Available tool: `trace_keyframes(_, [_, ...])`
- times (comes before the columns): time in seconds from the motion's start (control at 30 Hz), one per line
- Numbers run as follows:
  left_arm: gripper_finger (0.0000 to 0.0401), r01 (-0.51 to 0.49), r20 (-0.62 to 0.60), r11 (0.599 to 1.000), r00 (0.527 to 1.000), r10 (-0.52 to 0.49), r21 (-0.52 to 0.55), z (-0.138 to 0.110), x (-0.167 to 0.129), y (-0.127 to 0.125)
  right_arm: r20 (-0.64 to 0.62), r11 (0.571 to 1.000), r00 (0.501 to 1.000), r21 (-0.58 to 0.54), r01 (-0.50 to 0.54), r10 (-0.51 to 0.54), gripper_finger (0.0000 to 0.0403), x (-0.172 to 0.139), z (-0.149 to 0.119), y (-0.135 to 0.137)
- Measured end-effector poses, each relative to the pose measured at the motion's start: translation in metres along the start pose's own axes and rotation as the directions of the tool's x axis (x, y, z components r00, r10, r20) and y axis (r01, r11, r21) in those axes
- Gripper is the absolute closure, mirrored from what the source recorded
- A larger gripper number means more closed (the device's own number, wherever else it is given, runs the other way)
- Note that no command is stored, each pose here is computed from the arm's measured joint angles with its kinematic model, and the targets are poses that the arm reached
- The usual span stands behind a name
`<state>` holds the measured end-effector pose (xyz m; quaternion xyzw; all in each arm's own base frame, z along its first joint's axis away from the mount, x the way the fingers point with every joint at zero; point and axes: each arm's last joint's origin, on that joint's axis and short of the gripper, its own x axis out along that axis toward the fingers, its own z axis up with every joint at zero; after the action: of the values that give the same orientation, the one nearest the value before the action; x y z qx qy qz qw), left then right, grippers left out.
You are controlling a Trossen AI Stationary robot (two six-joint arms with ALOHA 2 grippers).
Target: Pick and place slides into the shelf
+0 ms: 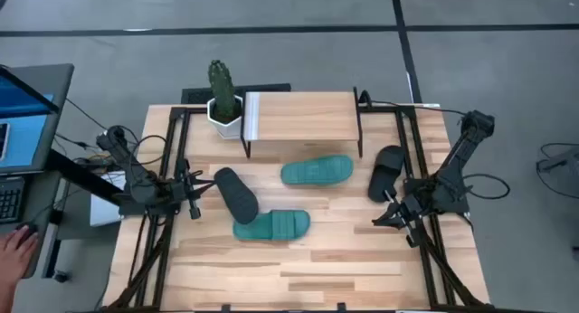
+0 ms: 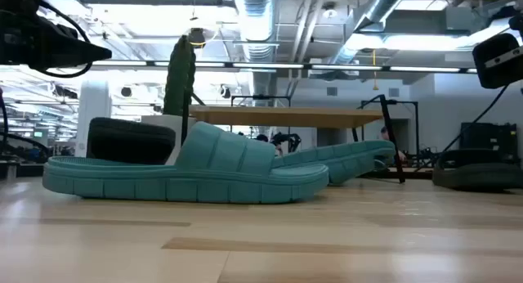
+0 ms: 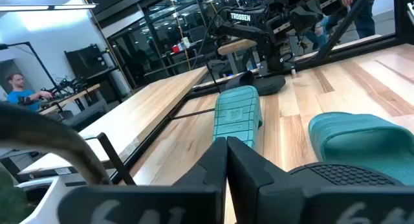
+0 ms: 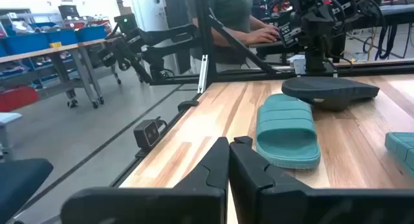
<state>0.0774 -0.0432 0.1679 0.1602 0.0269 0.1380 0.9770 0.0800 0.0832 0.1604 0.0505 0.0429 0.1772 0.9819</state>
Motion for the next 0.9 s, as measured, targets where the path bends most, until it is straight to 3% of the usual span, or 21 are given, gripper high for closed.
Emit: trace_keyframes(0.9, [0.0401, 0.0, 0.0, 1.0, 1.0, 0.0, 0.003, -0.0001, 0.0, -0.0001, 0.0, 1.0, 1.0, 0.0, 0.0, 0.0, 0.0403, 0.0, -0.0001, 0.0])
